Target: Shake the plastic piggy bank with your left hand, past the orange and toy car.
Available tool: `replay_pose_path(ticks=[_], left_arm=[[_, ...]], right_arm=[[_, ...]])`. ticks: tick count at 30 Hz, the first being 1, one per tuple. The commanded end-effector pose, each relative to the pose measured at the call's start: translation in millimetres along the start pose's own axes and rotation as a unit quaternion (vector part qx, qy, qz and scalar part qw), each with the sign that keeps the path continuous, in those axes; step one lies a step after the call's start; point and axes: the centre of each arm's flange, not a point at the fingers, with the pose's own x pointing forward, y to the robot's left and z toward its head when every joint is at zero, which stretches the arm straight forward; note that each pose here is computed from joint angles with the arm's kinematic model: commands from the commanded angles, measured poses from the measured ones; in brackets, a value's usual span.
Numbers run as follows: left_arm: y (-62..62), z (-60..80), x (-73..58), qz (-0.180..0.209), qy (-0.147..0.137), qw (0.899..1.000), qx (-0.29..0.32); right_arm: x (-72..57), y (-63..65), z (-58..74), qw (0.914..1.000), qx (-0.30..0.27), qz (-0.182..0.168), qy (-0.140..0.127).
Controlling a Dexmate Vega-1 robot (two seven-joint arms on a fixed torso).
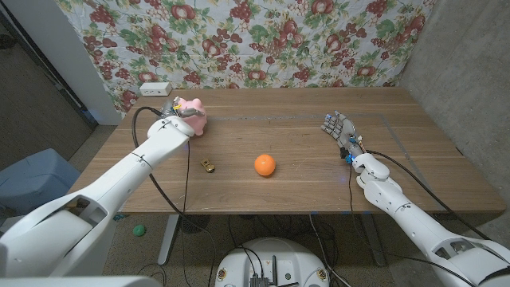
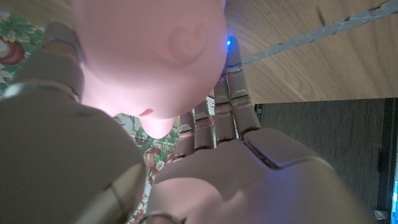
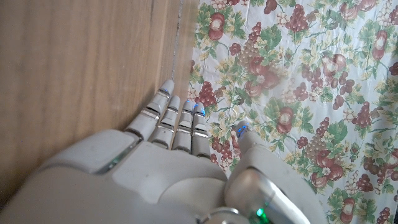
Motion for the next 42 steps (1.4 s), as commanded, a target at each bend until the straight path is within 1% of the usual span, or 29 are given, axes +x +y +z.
replay_pose_path(ticks=[1,8,14,16,28,34,42], left_arm=[[6.8,2.0,-4.0,0.005,-0.049,0.999,-0.014],[9.4,2.7,-4.1,-0.004,-0.085,0.996,-0.018],[11.9,4.5,-4.9,-0.007,-0.109,0.994,-0.029],[12.7,4.9,-4.6,-0.016,-0.121,0.992,-0.035],[15.5,10.5,-6.1,-0.029,-0.167,0.984,-0.049],[18.2,15.0,-8.9,-0.030,-0.191,0.979,-0.056],[20.2,21.3,-12.2,-0.036,-0.217,0.973,-0.069]], right_arm=[[-4.5,2.0,2.2,1.0000,-0.002,0.001,-0.004],[-6.0,5.3,4.1,1.0000,-0.005,0.001,-0.008],[-7.2,7.7,4.8,0.9999,-0.003,-0.001,-0.010],[-7.4,8.9,4.8,0.9999,-0.007,0.001,-0.010],[-8.4,14.4,8.0,0.9999,-0.007,0.000,-0.015],[-9.4,16.8,9.4,0.9998,-0.009,0.002,-0.019],[-11.1,18.1,12.2,0.9997,-0.012,0.003,-0.022]])
